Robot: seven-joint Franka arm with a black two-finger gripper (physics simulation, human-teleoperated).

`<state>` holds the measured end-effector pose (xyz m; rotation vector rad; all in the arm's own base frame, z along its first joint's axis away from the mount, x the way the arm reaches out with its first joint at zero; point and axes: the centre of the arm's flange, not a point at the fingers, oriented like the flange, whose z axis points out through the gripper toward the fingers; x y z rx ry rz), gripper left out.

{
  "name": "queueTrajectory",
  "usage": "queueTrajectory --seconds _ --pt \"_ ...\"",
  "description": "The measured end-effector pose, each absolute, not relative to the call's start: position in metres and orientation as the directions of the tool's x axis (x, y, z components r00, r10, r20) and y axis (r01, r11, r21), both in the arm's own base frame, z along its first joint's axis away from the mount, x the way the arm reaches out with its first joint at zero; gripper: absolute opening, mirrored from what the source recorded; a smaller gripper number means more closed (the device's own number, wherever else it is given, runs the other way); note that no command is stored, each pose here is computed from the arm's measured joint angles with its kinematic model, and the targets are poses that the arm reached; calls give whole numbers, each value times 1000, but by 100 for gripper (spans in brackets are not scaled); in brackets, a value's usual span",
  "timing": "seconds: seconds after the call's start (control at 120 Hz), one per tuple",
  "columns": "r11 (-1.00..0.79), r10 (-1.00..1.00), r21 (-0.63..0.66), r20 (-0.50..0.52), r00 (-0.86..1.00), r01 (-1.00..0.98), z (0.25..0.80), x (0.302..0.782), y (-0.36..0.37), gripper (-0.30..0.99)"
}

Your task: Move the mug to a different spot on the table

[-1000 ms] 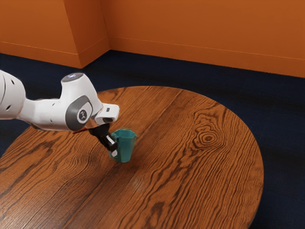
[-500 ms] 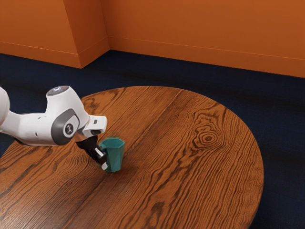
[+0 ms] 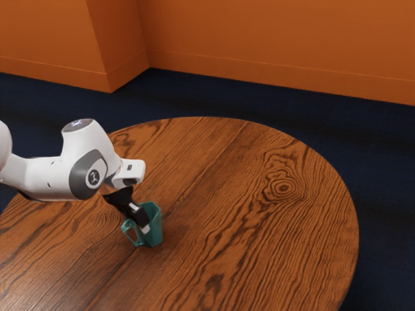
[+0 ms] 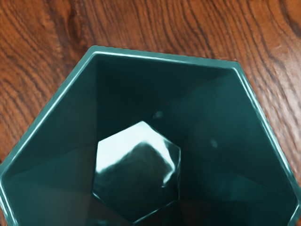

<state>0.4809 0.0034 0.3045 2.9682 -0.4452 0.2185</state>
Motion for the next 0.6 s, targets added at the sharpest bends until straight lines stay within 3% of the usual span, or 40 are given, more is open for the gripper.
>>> queueTrajectory --seconds 0.183,0.333,0.5,0.6 --pt "-946 -281 114 182 942 -304 317 480 9 62" --pt "-942 -294 103 213 932 -321 361 474 36 66" --pt "-920 -377 19 219 900 -391 449 501 51 68" --pt "-917 -395 -29 200 897 -397 532 534 36 68"
